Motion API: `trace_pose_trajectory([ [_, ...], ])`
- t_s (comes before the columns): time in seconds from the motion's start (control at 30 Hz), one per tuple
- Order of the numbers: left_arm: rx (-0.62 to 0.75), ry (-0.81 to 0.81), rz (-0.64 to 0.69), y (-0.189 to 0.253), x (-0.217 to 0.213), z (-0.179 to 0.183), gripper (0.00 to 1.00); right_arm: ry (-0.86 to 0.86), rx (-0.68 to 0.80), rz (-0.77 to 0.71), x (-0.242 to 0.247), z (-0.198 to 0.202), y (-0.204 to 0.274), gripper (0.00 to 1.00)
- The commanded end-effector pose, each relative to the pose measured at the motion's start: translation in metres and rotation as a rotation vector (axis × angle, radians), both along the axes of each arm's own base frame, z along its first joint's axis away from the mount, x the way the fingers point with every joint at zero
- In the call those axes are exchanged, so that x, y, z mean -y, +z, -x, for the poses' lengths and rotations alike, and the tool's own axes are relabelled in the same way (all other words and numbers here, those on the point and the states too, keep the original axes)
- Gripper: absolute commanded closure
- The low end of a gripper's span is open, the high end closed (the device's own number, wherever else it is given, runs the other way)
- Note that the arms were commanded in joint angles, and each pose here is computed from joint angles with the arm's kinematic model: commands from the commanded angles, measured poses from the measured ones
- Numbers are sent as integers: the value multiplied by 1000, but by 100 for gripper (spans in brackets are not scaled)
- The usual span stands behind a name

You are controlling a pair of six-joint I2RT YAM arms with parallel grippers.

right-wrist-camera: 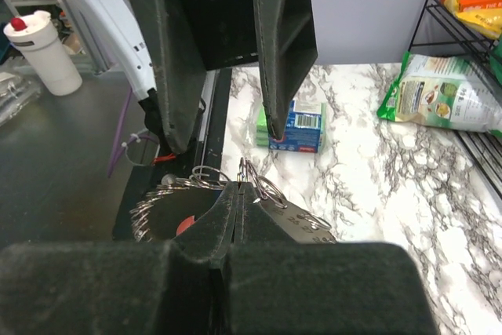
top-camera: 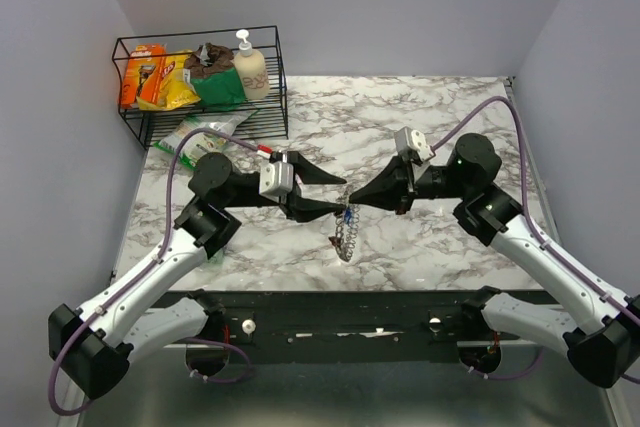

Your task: Put the keys on the keyring

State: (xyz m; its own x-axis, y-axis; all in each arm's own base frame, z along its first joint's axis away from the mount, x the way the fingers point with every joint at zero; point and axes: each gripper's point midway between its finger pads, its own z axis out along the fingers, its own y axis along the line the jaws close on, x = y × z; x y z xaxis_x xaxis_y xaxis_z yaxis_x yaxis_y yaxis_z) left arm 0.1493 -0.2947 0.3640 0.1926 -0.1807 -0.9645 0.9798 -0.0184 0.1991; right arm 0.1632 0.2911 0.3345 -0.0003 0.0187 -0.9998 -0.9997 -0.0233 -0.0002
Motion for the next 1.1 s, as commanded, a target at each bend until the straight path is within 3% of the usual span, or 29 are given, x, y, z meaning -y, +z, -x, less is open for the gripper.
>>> trace_pose_trajectory([
  [0.0,-62,74,-229,-35,-6,-11,43,-15,-10,73,0,-8,-6,99],
  [0.2,-74,194,-364,-35,-18,-30,42,-27,-50,187,-2,-20,-19,99],
  [0.37,-122,187,-470,-45,-23,-28,42,-74,-77,257,-3,-36,-33,99],
  [0.53,-222,166,-592,-61,-24,-31,49,-68,-81,312,-5,-43,-35,99],
  [0.73,-234,123,-604,-74,-18,-31,50,-16,-144,403,-5,-42,-54,99],
  [1.07,-208,78,-600,-81,-6,-39,55,39,-176,429,-6,-35,-62,99],
])
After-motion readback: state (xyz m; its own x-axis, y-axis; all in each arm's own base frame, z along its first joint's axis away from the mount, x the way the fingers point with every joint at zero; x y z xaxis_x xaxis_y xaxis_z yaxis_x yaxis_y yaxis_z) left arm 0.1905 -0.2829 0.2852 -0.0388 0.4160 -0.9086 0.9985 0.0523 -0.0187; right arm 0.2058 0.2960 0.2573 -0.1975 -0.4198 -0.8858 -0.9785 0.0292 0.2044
